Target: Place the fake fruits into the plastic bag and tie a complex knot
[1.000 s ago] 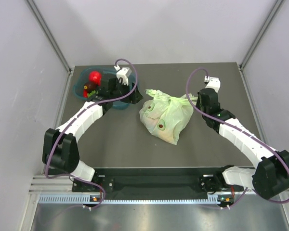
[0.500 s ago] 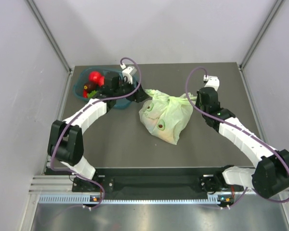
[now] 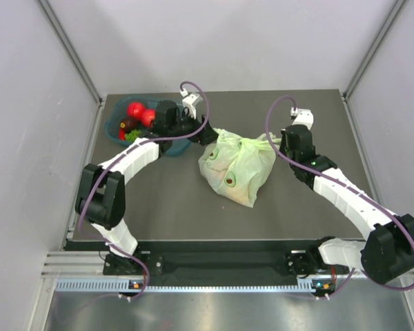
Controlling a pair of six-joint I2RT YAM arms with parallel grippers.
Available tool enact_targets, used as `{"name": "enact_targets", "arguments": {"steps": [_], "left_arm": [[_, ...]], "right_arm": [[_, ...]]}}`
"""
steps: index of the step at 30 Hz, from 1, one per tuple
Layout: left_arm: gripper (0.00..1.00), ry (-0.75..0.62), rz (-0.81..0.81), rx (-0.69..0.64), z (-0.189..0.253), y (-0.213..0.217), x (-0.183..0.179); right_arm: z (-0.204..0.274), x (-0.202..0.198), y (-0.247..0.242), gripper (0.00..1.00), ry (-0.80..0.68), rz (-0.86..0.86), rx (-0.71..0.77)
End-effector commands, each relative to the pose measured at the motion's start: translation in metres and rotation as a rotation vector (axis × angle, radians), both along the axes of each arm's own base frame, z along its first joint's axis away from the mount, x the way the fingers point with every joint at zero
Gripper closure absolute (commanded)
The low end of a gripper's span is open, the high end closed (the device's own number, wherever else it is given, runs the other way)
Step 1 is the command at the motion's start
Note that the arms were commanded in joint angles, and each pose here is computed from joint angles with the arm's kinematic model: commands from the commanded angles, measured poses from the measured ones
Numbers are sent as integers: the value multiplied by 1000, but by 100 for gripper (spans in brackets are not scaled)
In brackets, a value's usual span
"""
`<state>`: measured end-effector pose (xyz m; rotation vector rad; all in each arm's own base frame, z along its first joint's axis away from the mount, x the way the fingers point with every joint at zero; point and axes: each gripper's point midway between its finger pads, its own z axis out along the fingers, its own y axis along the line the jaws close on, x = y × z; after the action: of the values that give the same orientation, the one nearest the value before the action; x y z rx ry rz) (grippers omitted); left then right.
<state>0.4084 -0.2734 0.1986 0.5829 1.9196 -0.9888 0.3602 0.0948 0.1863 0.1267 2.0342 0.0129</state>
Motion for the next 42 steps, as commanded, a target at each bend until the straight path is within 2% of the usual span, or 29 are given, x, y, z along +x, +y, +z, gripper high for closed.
{"name": "enact_targets", "arguments": {"steps": [1,3,6,7,10,11,13,18,21,26,29,36,42], "left_arm": [[23,-157,-77,-37,35,-12,9],[28,-160,-97,-38,33,-14,8],[43,-164,-126,-48,34,-17,4],[53,-161,-129,-50,32,-17,3],[67,-165,-133,-53,32,-18,1],[82,-164,-132,-54,32,-19,1],[100,-167,-135,-55,34,-20,0],[100,-173,-112,-47,36,-19,-2],[100,-178,-46,5,34,-13,2],[100,-187,218,236,13,14,19],[100,-155,383,314,7,39,25],[100,-118,636,440,-2,82,27],[100,-102,764,474,-7,108,20]], "right_arm": [[32,7,8,100,-72,22,30],[32,7,8,100,-73,22,30],[35,7,8,100,-77,22,29],[34,7,8,100,-76,21,27],[34,7,8,100,-75,25,29],[34,7,8,100,-75,24,31],[33,7,9,100,-74,25,32],[32,7,9,100,-72,28,33],[31,8,6,100,-63,11,20],[22,12,-18,100,-7,-134,-76],[12,10,-30,100,16,-195,-120],[-5,8,-48,100,29,-292,-191],[-23,3,-66,100,46,-381,-259]]}}
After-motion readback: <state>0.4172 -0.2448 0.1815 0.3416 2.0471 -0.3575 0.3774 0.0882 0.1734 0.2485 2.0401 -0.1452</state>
